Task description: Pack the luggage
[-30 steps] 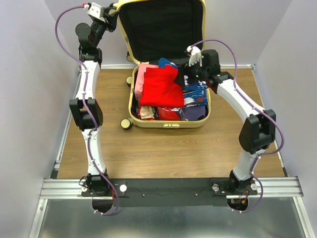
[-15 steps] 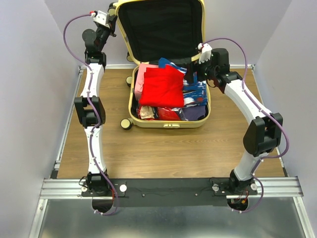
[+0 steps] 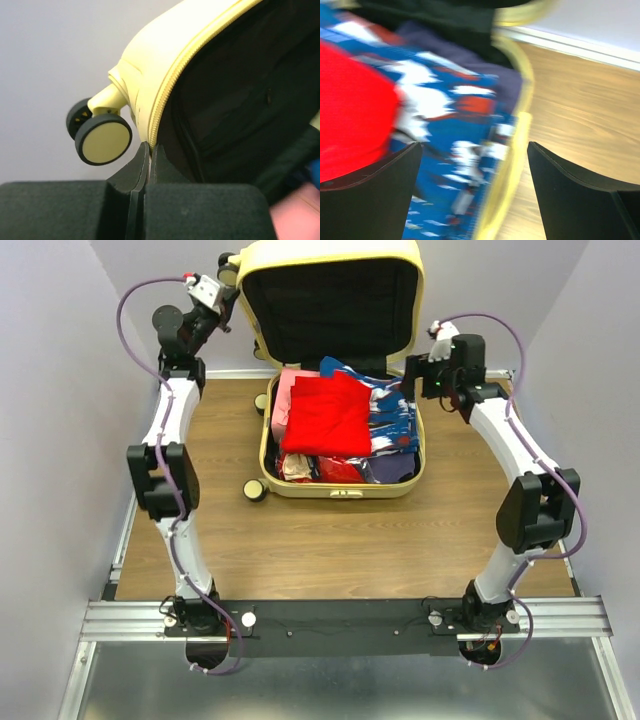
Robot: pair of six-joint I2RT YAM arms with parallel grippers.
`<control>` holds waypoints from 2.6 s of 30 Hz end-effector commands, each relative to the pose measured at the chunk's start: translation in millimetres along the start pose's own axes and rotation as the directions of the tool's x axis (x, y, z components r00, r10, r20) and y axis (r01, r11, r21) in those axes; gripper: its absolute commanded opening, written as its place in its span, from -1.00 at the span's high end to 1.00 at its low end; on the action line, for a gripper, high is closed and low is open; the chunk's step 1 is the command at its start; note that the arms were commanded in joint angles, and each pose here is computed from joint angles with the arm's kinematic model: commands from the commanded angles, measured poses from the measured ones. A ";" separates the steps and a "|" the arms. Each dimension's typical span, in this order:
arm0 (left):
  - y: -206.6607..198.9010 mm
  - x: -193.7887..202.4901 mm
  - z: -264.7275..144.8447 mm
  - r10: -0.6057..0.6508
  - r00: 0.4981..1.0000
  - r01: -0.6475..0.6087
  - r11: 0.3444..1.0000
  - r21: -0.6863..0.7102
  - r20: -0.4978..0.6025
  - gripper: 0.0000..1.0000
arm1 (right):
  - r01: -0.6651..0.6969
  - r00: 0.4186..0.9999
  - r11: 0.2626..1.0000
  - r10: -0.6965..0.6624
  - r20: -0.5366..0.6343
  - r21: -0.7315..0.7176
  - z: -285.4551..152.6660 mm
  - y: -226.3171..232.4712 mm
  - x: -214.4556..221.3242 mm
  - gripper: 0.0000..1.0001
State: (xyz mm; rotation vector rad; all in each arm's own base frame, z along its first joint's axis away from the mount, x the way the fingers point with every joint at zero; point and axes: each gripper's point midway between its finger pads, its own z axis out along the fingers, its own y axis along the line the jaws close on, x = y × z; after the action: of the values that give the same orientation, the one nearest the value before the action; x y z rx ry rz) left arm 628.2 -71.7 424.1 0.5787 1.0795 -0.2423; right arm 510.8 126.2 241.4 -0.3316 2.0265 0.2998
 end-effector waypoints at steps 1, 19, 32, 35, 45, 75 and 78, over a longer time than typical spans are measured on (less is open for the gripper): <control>-43.7 -58.5 -39.9 0.175 0.982 -0.185 0.965 0.188 0.070 1.00 | -0.068 0.997 0.966 0.059 0.046 0.248 -39.0 -73.3 -10.9 -0.90; -237.0 34.8 -334.4 0.581 0.801 -0.285 0.580 0.763 -0.143 0.73 | -0.034 0.997 0.958 0.051 -0.053 0.284 -75.1 -91.3 48.7 -0.91; -158.7 12.3 -302.2 0.249 0.839 -0.001 0.890 0.456 -0.484 -0.15 | -0.057 0.987 0.984 0.080 -0.137 0.168 -53.4 -75.5 73.6 -0.84; -115.7 27.5 -274.3 0.181 0.827 0.005 0.944 0.329 -0.532 -0.15 | -0.052 0.981 0.987 0.079 -0.176 0.153 -51.2 -73.8 88.4 -0.81; -155.3 102.0 -231.4 0.229 0.734 0.151 0.863 0.482 -0.639 0.17 | -0.105 0.952 0.994 0.107 -0.286 0.025 -45.0 -47.9 139.5 -0.68; -130.3 61.5 -249.8 -0.137 0.758 0.372 0.894 0.249 -0.638 0.17 | -0.186 0.917 0.970 0.229 -0.326 0.157 -52.0 -81.1 166.0 -0.21; -101.2 81.5 -233.7 -0.255 0.713 0.378 0.924 0.052 -0.653 0.19 | -0.210 0.906 0.967 0.249 -0.342 0.147 -44.2 -80.0 171.7 -0.12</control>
State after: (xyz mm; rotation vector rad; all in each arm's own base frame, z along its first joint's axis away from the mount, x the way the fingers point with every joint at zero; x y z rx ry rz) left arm 393.9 -25.1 216.3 0.9592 1.8534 -0.4657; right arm 423.5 13.3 116.5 -0.1208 2.3956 0.2347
